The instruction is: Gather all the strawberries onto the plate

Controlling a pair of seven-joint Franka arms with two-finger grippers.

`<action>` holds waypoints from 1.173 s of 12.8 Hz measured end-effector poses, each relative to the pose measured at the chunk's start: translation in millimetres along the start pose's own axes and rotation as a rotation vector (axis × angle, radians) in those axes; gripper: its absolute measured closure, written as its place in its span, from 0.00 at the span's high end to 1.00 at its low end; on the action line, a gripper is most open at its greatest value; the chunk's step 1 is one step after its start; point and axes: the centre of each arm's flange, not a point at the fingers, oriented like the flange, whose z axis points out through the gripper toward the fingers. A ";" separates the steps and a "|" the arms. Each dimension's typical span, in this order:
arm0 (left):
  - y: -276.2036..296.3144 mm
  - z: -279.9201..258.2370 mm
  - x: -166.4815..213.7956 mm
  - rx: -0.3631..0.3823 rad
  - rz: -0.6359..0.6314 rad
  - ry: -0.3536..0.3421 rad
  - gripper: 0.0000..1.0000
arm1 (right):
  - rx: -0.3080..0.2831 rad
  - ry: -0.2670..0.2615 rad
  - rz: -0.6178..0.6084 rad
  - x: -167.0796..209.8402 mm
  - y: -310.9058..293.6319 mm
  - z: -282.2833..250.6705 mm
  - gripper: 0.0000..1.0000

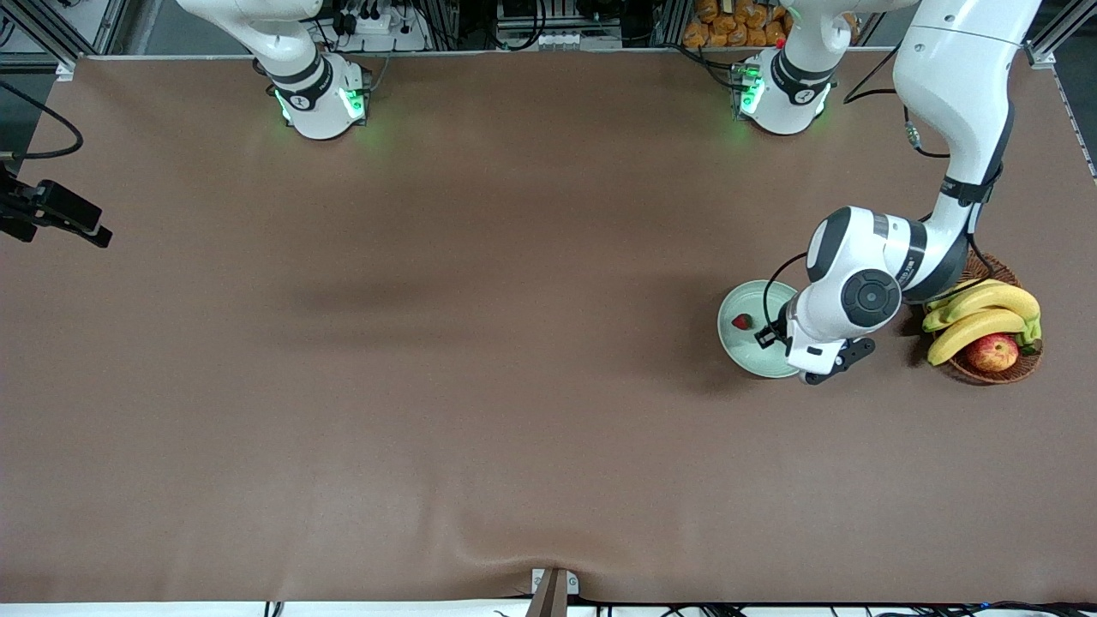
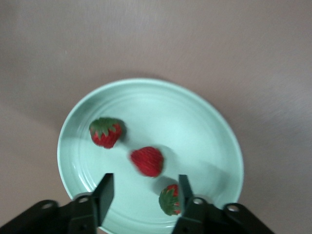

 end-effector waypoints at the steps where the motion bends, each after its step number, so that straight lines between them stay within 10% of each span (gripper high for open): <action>1: 1.8 -18.3 6.6 -0.008 -0.006 0.014 0.77 | 0.000 -0.002 0.000 -0.1 -0.2 0.3 1.00; 3: 2.5 -84.1 20.0 -0.003 -0.024 0.033 0.99 | 0.000 -0.002 0.000 0.0 -0.2 0.5 1.00; 8: -17.4 -286.2 0.8 -0.073 -0.052 0.163 1.00 | -0.001 -0.003 0.004 0.1 1.7 0.3 1.00; 15: -66.4 -376.7 -55.7 -0.034 0.283 0.241 1.00 | -0.001 -0.001 0.004 0.1 1.4 -0.5 1.00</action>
